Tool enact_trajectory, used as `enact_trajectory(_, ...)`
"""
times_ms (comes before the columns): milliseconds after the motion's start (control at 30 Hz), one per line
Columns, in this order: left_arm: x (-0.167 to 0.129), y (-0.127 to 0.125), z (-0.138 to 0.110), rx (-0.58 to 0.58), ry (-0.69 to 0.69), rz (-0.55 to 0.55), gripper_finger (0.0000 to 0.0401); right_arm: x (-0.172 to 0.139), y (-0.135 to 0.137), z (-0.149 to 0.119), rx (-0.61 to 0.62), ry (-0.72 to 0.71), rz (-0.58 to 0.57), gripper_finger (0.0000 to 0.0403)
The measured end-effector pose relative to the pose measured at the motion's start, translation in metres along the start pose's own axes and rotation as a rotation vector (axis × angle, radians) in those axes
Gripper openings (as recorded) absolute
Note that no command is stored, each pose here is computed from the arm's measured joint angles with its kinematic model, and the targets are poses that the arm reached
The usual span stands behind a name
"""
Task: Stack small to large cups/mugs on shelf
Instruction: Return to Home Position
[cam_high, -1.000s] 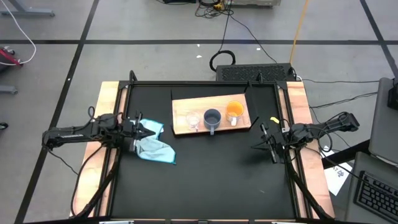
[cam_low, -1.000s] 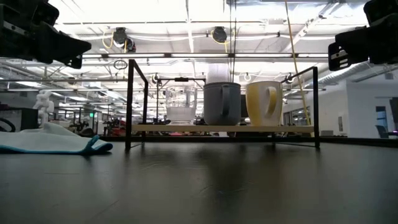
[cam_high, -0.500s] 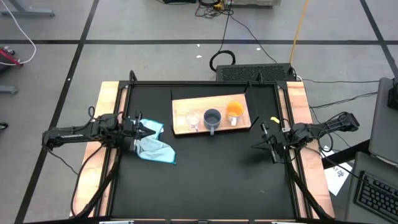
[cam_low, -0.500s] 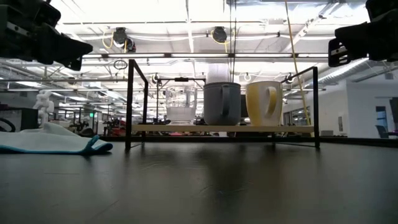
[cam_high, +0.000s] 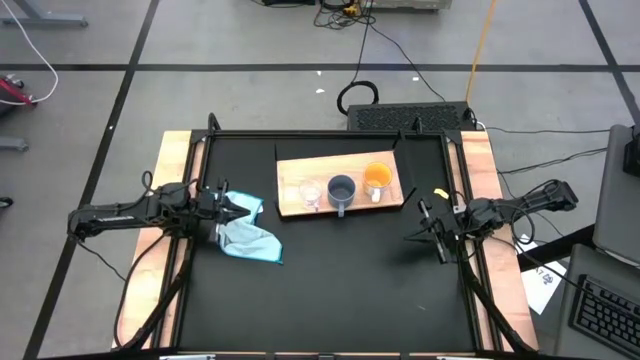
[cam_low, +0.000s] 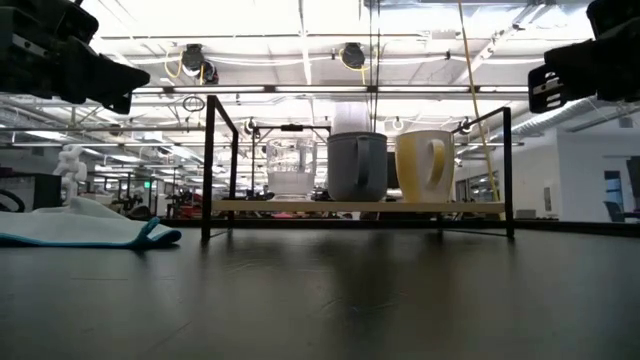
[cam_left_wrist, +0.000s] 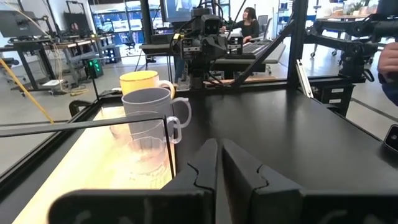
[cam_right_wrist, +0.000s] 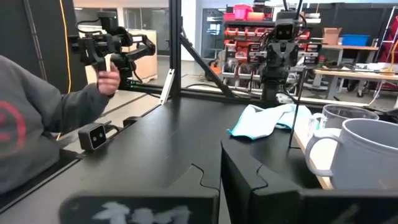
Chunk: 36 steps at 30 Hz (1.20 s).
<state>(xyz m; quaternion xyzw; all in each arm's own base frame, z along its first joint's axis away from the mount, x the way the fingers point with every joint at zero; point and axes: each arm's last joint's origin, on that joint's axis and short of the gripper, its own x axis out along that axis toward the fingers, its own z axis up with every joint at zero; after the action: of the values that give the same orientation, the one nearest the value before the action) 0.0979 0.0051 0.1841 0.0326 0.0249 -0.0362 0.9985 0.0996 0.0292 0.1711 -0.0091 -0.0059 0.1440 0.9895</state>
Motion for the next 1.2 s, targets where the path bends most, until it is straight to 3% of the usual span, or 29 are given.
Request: enact_trajectory(1200,0.0,0.0001,0.0003,0.002,-0.002,0.001,0.0033,0.0,-0.0001,0.001,0.0,-0.01,-0.001,0.0)
